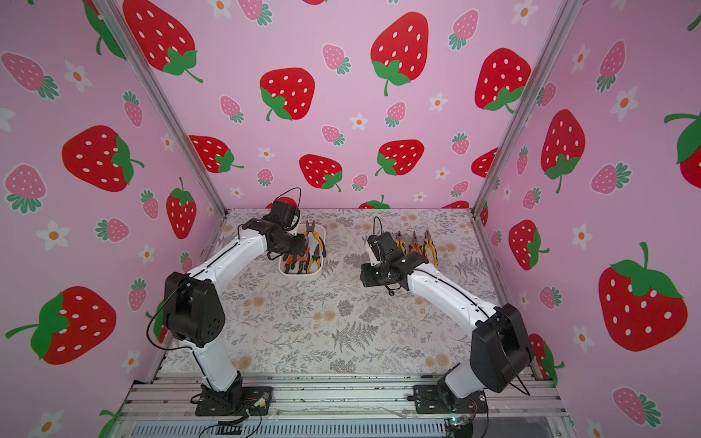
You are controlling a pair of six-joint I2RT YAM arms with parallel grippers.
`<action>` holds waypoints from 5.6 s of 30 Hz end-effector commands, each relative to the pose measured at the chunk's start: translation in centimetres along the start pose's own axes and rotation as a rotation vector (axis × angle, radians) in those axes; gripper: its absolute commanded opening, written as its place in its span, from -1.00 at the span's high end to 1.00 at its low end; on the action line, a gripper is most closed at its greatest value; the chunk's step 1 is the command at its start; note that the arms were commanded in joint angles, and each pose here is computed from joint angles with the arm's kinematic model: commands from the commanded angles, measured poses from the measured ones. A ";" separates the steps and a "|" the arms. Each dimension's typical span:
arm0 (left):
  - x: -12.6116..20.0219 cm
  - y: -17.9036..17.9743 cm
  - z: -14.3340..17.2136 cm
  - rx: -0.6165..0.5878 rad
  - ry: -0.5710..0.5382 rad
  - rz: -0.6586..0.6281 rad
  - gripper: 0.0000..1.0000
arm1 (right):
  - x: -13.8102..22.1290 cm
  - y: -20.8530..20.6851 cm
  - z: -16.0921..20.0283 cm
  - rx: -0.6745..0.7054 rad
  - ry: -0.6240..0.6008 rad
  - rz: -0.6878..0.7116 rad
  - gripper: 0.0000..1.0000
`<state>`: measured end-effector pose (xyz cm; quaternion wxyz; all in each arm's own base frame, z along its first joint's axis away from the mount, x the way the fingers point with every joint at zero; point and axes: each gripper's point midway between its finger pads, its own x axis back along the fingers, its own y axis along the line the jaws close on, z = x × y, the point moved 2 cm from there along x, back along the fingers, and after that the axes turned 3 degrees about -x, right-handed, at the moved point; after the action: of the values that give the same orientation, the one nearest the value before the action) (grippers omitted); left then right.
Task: Take the pliers out of the storage box
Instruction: Pick up the pliers from the storage box, then place the pliers at the center of the board.
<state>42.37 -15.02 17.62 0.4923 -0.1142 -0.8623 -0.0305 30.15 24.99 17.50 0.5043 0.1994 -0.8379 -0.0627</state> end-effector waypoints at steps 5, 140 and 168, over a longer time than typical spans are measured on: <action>4.0 -5.6 0.4 -0.026 -0.100 0.109 1.00 | -0.8 3.5 -1.7 0.026 0.001 -0.004 0.21; 7.9 -14.2 9.6 -0.195 0.004 0.490 1.00 | 1.6 7.3 -6.8 -0.419 0.063 -0.751 1.00; 7.7 -15.7 10.2 -0.219 0.048 0.534 0.34 | 3.5 6.2 -8.8 -0.318 -0.067 -0.610 1.00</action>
<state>27.02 -25.97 18.60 0.4935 -0.3552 -0.7939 0.0020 33.96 29.99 22.15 0.5139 0.3267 -0.7134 -0.3468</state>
